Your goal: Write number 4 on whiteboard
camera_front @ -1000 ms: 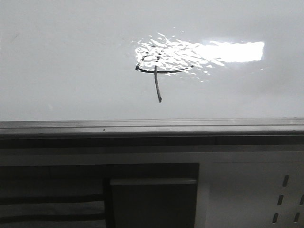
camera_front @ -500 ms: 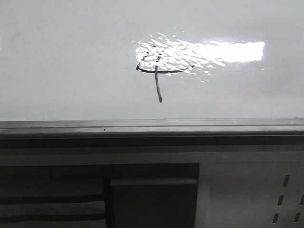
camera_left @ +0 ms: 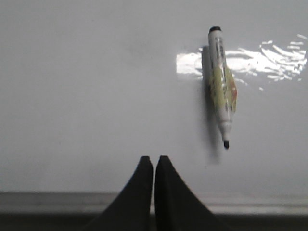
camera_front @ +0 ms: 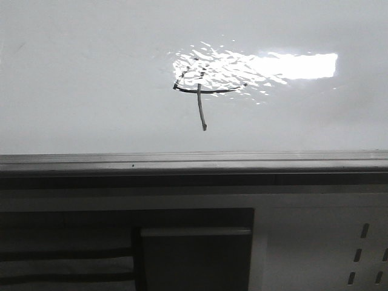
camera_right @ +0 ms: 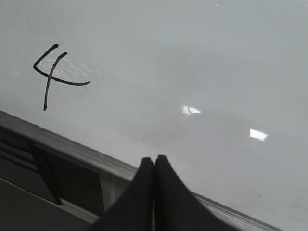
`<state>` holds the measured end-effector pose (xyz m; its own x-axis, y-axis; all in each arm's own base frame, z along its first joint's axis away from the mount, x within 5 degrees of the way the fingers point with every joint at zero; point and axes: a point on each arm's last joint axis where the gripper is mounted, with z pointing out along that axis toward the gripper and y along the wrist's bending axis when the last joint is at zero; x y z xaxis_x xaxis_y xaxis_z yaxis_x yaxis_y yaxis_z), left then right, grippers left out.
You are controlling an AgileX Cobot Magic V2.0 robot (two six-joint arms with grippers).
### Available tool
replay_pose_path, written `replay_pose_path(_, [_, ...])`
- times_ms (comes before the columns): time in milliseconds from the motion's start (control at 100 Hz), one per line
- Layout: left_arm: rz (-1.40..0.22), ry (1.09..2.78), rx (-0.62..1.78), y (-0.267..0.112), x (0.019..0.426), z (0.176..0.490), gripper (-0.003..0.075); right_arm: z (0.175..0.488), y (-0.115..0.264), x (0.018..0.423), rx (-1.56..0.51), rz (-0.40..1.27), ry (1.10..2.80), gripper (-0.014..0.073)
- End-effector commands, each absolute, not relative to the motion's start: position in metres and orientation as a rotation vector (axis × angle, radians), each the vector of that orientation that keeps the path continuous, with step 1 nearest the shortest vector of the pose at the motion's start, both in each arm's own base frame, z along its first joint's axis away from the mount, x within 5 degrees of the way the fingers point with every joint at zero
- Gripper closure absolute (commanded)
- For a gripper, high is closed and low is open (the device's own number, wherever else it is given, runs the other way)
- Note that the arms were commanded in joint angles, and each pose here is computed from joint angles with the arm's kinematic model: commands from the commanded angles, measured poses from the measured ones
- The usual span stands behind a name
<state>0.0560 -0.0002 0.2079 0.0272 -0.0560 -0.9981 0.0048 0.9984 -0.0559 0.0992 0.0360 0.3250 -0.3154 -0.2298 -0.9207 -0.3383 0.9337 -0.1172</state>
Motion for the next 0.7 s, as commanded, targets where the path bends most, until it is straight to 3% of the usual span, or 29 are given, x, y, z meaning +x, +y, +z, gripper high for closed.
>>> replay_pose_path(0, [-0.063, 1.439, -0.053, -0.0001, 0.0542, 0.2104, 0.0741, 0.3385, 0.0372, 0.1006, -0.423, 0.116, 1.819, 0.0664])
replay_pose_path(690, [-0.088, 1.42, -0.077, 0.0001, 0.054, 0.2114, 0.0741, 0.3385, 0.0372, 0.1006, -0.423, 0.116, 1.819, 0.0664])
